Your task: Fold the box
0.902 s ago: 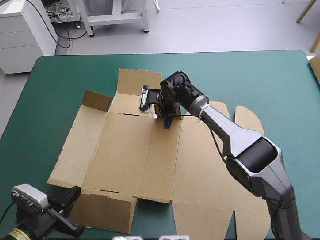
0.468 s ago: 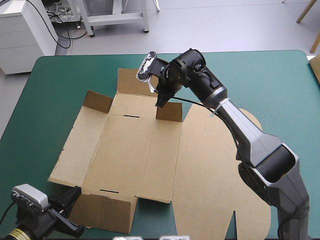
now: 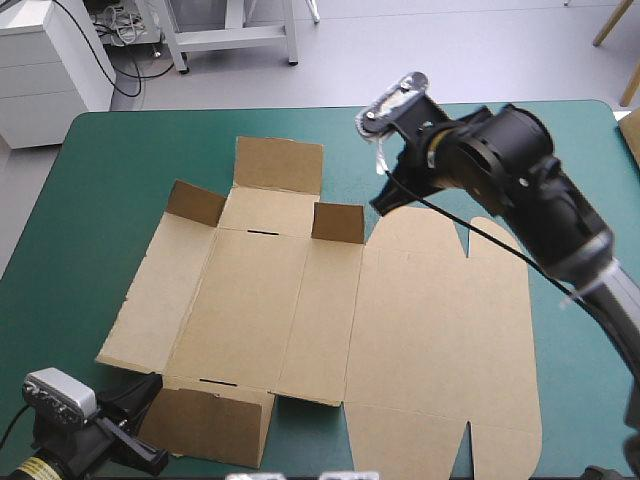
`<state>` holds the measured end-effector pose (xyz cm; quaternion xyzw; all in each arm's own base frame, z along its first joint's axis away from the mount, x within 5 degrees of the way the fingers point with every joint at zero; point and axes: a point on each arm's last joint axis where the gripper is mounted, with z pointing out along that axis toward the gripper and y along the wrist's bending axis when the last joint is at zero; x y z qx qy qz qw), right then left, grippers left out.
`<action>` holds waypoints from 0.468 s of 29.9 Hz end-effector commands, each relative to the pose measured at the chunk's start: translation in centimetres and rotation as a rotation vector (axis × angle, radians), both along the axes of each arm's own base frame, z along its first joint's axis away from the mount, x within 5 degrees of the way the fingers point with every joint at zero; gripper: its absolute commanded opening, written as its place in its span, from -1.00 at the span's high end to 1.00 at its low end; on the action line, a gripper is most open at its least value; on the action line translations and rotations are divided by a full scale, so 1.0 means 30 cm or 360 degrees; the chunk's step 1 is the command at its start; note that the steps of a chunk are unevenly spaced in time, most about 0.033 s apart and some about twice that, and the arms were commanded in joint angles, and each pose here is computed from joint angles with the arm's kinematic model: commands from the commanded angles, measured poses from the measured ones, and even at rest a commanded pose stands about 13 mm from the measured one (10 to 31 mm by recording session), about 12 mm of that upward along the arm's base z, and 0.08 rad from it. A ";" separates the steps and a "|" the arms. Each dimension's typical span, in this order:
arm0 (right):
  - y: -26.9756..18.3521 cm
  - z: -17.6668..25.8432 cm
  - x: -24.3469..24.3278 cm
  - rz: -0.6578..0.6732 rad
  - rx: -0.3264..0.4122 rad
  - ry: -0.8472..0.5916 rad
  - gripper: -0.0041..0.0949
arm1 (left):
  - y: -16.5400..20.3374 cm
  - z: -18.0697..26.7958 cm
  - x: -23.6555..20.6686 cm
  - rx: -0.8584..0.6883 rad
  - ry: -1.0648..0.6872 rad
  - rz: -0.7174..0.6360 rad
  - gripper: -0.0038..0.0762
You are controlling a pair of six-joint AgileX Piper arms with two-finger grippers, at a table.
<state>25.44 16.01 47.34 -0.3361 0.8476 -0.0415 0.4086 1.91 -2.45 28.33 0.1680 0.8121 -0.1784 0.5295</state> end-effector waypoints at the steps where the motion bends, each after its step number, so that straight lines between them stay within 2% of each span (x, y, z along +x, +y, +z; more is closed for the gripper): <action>1: -0.116 0.055 -0.132 -0.0068 0.0096 -0.0144 0.96 | -0.004 0.041 0.009 -0.0076 -0.0096 0.0007 0.92; 8: -0.243 -0.073 -0.334 -0.0038 0.0241 -0.0136 0.96 | -0.004 0.041 0.009 -0.0076 -0.0096 0.0007 0.92; 14: -0.305 -0.273 -0.441 -0.0069 0.0372 -0.0055 0.96 | -0.004 0.041 0.009 -0.0076 -0.0096 0.0007 0.92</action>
